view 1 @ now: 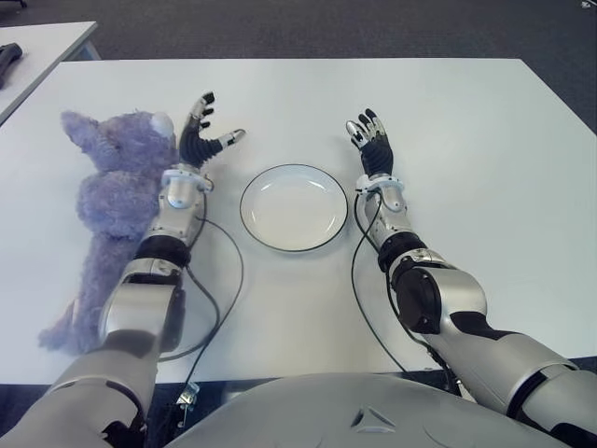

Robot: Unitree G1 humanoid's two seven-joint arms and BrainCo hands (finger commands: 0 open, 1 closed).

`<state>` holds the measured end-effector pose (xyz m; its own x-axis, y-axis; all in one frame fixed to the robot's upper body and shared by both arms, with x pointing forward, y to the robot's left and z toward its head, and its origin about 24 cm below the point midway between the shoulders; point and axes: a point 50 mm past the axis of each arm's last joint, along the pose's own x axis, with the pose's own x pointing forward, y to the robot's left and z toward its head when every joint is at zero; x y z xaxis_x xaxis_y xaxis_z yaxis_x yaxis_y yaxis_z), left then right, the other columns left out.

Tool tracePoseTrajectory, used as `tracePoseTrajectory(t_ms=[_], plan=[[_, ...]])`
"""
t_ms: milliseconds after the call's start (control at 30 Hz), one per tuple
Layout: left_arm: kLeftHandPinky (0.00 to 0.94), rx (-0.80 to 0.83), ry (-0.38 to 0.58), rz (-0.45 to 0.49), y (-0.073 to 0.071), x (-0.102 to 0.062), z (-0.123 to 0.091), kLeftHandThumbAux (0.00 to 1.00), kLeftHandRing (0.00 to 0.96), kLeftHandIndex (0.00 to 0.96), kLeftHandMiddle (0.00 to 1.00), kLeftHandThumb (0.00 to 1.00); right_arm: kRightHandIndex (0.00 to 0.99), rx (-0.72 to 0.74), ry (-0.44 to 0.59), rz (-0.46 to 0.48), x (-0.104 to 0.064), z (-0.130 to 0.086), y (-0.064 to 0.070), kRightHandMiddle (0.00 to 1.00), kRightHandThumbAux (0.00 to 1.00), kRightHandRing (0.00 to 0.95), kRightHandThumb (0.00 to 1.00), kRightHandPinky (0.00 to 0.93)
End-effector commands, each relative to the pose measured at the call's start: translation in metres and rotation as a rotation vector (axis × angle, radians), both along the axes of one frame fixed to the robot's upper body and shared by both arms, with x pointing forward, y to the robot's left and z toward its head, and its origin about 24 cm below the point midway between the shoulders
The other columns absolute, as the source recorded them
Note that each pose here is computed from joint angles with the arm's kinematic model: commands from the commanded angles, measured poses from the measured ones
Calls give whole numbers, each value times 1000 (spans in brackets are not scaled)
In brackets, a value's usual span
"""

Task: Put the doll into the plate.

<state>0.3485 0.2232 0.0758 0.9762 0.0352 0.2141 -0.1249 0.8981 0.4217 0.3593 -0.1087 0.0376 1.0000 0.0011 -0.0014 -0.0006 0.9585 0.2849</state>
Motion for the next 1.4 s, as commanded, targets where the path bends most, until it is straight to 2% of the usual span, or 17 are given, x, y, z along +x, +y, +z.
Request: tracePoseTrajectory(t_ms=[33,133,300,500,633,800,1000,1400], plan=[[95,-21,-33,46,14,-12,5,623,102,5,98,35,0,130,478,49,-79,-102,42,28,653,27,151,61],[93,-8,-53,63,18,-15,9,613,101,3,98,29,0,131,474,46,-79,-101,42,27,651,26,148,59],[66,77,-131,83,28,-20,27,576,79,0,78,13,1,177,457,25,-79,-100,44,30,639,29,148,74],[62,150,-178,80,29,-20,46,550,69,0,69,0,13,187,456,25,-78,-99,45,39,648,34,140,73],[68,192,-206,60,22,-14,61,538,66,0,65,0,14,181,453,29,-78,-98,45,37,644,33,137,68],[86,212,-229,39,14,-12,69,514,70,0,69,0,9,163,456,36,-77,-98,46,32,644,29,133,64],[76,210,-231,10,8,-10,74,490,66,0,63,0,5,135,460,48,-78,-99,45,31,649,29,130,67],[57,162,-175,-14,-4,-2,75,483,59,0,60,13,0,112,464,56,-78,-100,43,29,680,31,127,69]])
